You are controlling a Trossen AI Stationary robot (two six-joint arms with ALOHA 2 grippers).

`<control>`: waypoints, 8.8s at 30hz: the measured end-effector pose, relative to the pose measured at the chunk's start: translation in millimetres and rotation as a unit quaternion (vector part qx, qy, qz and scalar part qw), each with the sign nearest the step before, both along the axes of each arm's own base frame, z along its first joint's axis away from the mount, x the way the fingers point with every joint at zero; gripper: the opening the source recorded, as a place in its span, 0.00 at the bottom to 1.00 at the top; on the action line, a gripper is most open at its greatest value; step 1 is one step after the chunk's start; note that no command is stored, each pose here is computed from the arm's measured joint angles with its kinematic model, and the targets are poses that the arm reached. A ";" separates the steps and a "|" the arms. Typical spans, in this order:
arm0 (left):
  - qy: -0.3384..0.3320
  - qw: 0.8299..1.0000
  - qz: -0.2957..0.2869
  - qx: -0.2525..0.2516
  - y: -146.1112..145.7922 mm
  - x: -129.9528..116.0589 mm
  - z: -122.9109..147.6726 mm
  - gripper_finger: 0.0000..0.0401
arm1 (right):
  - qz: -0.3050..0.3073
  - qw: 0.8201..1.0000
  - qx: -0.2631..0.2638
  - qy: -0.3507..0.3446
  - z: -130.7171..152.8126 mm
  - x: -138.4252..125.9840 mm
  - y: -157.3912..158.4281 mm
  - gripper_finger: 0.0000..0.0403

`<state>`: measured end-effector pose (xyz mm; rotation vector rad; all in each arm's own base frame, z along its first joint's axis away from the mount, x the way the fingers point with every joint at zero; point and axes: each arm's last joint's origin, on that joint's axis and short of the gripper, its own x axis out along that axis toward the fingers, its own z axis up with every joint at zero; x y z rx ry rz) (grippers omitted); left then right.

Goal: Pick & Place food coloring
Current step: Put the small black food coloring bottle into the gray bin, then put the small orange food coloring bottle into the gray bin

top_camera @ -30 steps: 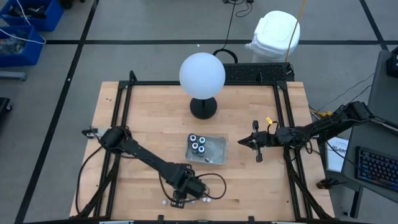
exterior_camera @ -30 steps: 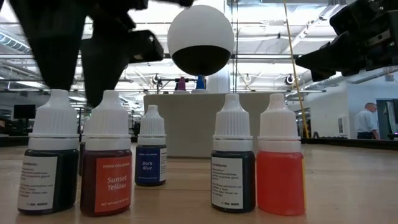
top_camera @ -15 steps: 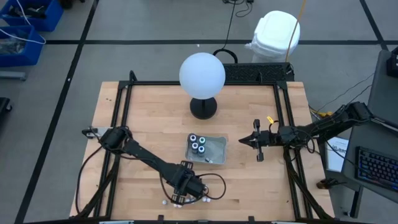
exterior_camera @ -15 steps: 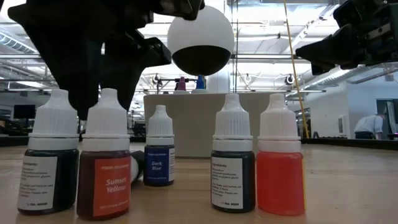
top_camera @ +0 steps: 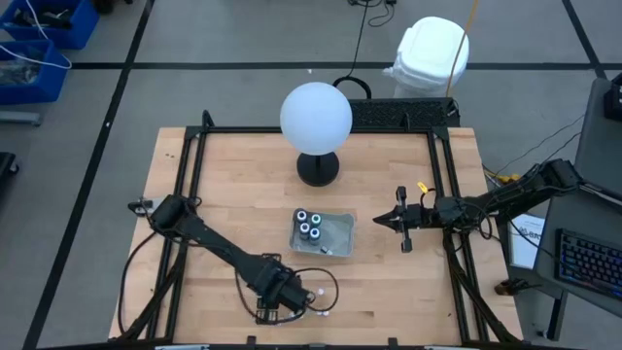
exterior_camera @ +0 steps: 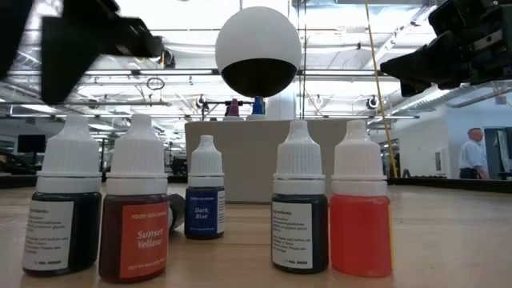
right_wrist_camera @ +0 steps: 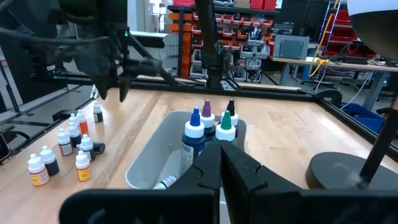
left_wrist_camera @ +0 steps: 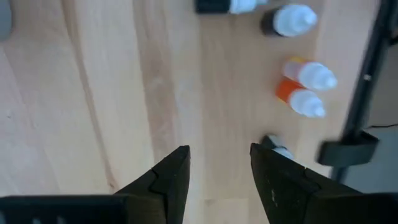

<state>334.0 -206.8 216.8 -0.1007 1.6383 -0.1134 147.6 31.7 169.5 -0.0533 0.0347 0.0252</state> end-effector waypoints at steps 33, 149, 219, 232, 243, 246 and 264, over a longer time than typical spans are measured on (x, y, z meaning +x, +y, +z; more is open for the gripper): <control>-0.115 0.988 0.077 0.066 -78.5 -67.6 -18.1 0.43 | 0.000 1.000 0.011 0.002 -0.2 0.1 0.1 0.00; -0.098 0.995 0.033 -0.007 -73.1 -61.8 -48.1 0.13 | -0.002 1.000 0.010 0.004 -0.6 0.1 0.0 0.00; -0.221 0.968 -0.071 0.098 170.1 155.4 -22.4 0.15 | -0.002 1.000 -0.006 0.004 -0.6 0.1 -0.2 0.00; -0.208 0.971 -0.077 0.087 169.3 157.7 -35.6 0.15 | -0.002 1.000 -0.005 0.003 -0.5 0.1 -0.3 0.00; -0.210 0.970 -0.084 0.090 172.5 158.1 -38.5 0.20 | -0.002 1.000 -0.002 0.003 -0.5 0.1 -0.3 0.00; -0.210 0.969 -0.093 0.093 172.4 158.0 -38.5 0.27 | -0.002 1.000 -0.002 0.003 -0.5 0.1 -0.3 0.00; -0.304 0.939 -0.123 0.108 146.8 111.4 116.3 0.54 | -0.001 1.000 -0.010 -0.011 3.1 -1.6 -0.6 0.00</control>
